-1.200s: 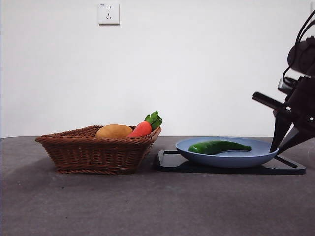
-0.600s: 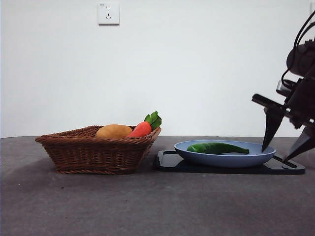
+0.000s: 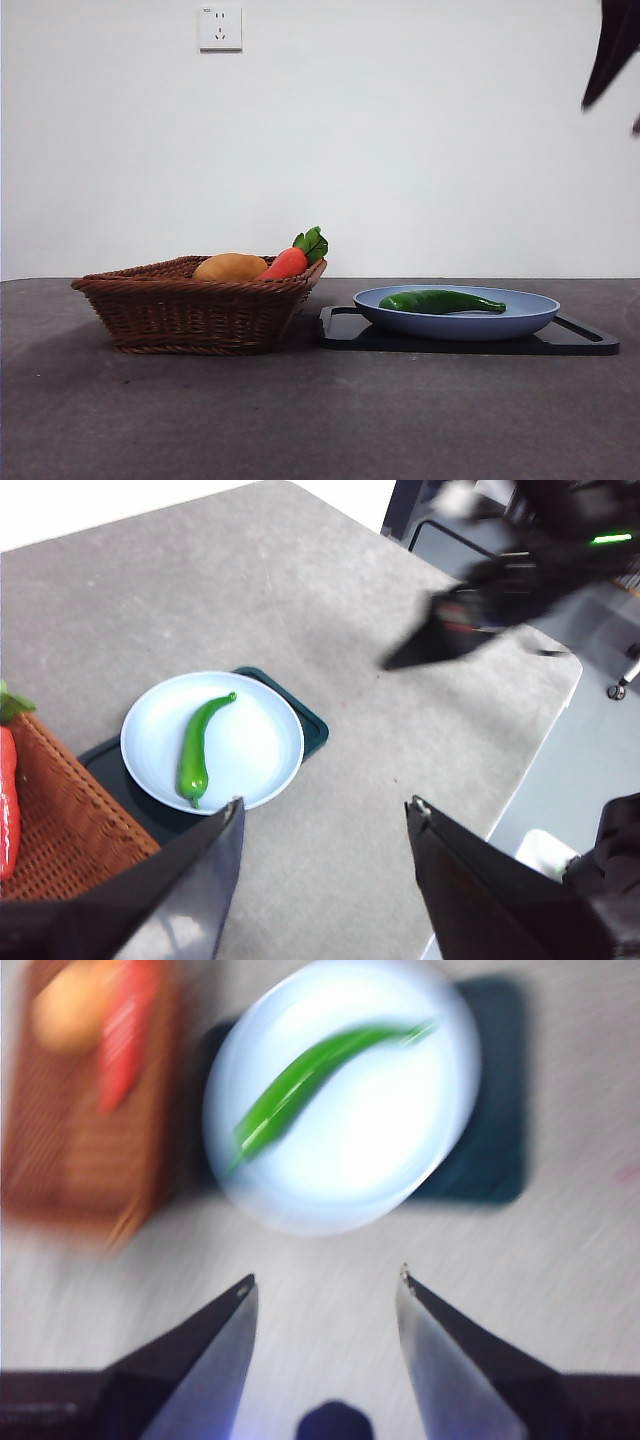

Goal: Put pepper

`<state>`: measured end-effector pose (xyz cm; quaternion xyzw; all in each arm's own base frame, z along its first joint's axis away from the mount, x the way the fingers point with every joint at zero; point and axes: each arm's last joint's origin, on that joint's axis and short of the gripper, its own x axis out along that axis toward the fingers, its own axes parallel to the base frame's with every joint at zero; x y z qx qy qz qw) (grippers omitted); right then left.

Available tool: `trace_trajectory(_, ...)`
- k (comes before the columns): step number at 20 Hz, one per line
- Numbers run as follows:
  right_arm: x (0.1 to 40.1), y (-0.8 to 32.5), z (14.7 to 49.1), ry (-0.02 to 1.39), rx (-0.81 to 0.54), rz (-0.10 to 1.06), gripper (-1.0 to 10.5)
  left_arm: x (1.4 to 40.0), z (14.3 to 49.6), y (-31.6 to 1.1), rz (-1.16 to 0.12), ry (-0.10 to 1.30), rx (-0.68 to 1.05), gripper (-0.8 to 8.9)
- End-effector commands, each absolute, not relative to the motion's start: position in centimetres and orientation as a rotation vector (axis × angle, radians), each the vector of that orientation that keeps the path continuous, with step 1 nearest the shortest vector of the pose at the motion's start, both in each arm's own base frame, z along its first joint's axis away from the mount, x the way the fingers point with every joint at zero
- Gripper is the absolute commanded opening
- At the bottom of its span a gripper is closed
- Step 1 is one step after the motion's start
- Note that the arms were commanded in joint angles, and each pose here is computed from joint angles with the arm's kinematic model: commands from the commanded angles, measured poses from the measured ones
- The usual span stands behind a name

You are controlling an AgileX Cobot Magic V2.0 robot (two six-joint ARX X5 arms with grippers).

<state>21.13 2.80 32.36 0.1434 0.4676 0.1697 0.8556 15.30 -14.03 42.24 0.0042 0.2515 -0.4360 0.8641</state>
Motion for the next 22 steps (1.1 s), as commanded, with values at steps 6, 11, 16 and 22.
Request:
trace_trajectory(6, 10.4, 4.3, 36.1, 0.93, 0.157, 0.585, 1.9, 15.0, 42.1, -13.9, -0.921, 0.574, 0.055, 2.63)
trace_trajectory(11, 6.8, 3.5, 36.3, 0.899, 0.101, 0.643, 0.1, 15.0, 42.0, -13.9, -0.919, 0.59, 0.059, 0.05)
trace_trajectory(16, 6.5, 3.4, 36.4, 0.894, 0.104, 0.642, 0.1, 15.0, 42.0, -13.9, -0.919, 0.589, 0.059, 0.08)
trace_trajectory(22, 6.5, 3.4, 36.3, 0.894, 0.101, 0.637, 0.1, 15.0, 42.0, -13.9, -0.921, 0.58, 0.056, 0.08)
